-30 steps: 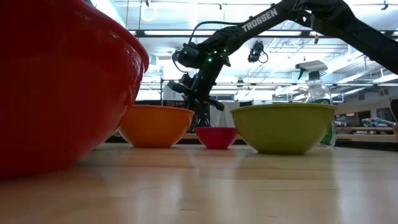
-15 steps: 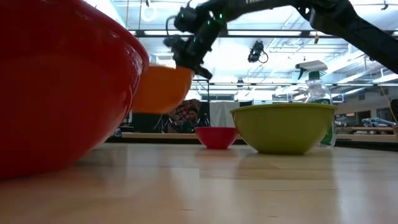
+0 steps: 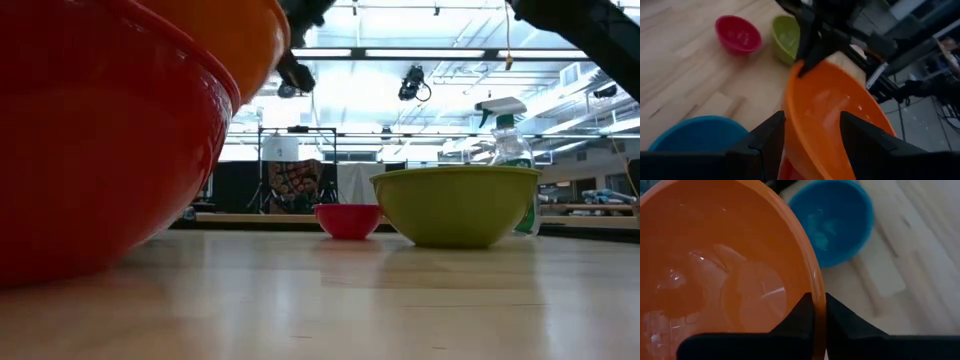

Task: Nest bowls inside each other
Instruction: Stack the orange bowl on top of the red bowl

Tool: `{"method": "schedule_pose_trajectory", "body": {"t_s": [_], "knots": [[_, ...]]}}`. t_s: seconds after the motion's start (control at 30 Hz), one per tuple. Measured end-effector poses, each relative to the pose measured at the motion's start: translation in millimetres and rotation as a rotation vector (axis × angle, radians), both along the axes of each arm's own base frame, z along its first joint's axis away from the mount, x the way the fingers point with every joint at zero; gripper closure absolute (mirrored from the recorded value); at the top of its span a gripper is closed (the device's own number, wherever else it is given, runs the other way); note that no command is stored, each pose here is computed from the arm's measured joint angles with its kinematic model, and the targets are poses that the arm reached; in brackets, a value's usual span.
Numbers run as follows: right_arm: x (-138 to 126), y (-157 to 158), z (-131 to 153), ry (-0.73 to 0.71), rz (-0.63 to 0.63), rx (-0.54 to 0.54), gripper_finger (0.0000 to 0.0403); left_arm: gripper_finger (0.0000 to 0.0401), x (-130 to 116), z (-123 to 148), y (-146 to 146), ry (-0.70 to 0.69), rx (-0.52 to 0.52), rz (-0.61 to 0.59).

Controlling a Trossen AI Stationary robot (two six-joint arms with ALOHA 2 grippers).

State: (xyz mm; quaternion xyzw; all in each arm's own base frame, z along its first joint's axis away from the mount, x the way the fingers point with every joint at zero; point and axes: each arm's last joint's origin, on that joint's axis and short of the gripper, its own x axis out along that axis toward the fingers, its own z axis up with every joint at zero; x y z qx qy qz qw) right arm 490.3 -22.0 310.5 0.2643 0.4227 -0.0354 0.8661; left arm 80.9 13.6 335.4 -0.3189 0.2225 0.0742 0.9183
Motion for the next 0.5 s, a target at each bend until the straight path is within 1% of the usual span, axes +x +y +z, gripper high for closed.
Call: {"method": "schedule_pose_trajectory", "body": {"t_s": [0.17,0.27,0.33,0.4,0.5], "knots": [[5,46,2,-0.055,0.028,-0.051,0.0372,0.0209,4,6,1,-0.065,0.07,-0.03],[12,71,-10,-0.119,0.083,-0.11,0.0372,0.0209,5,10,2,-0.102,0.149,-0.023],[15,85,-21,-0.142,0.078,-0.107,0.0372,0.0209,5,10,3,-0.102,0.185,0.001],[16,94,-28,-0.142,0.066,-0.108,0.0372,0.0209,5,10,3,-0.098,0.198,0.019],[18,106,-34,-0.196,0.052,-0.132,0.0372,0.0209,6,11,4,-0.103,0.202,0.023]]}}
